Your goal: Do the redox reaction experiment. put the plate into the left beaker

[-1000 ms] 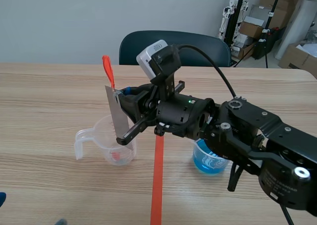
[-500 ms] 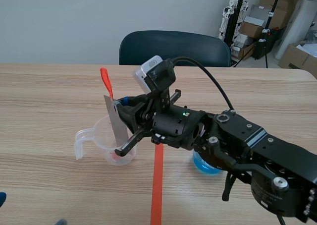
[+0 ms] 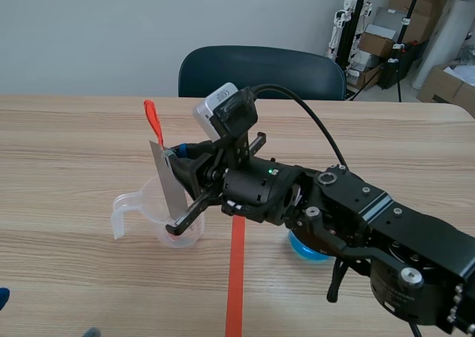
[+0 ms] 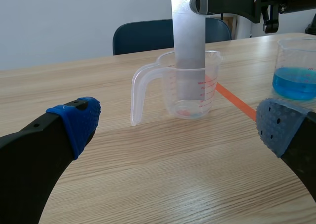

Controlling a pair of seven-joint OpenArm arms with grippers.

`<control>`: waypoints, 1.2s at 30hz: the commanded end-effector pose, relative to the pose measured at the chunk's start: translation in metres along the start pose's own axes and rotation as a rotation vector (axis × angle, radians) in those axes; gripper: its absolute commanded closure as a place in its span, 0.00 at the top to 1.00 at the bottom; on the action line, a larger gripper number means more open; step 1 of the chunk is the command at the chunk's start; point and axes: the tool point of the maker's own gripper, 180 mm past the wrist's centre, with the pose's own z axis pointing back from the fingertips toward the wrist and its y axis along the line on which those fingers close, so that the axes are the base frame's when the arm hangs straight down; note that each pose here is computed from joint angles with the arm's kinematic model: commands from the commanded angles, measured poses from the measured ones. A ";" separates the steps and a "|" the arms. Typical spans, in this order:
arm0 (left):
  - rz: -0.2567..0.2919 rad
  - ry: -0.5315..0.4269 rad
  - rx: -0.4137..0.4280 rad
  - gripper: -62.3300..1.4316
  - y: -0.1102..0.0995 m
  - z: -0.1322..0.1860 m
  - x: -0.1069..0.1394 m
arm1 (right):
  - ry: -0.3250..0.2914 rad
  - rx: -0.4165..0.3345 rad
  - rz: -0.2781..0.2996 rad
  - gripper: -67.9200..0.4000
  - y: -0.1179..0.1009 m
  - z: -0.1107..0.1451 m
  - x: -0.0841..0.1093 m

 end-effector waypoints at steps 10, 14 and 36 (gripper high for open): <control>-0.008 -0.021 -0.004 1.00 0.002 0.000 0.006 | -0.044 -0.025 0.011 0.01 -0.008 -0.004 0.013; -0.008 -0.021 -0.004 1.00 0.002 0.000 0.006 | -0.032 -0.029 0.007 0.01 -0.009 -0.003 0.009; -0.008 -0.021 -0.004 1.00 0.002 0.000 0.006 | -0.046 -0.034 0.035 1.00 -0.014 -0.009 0.014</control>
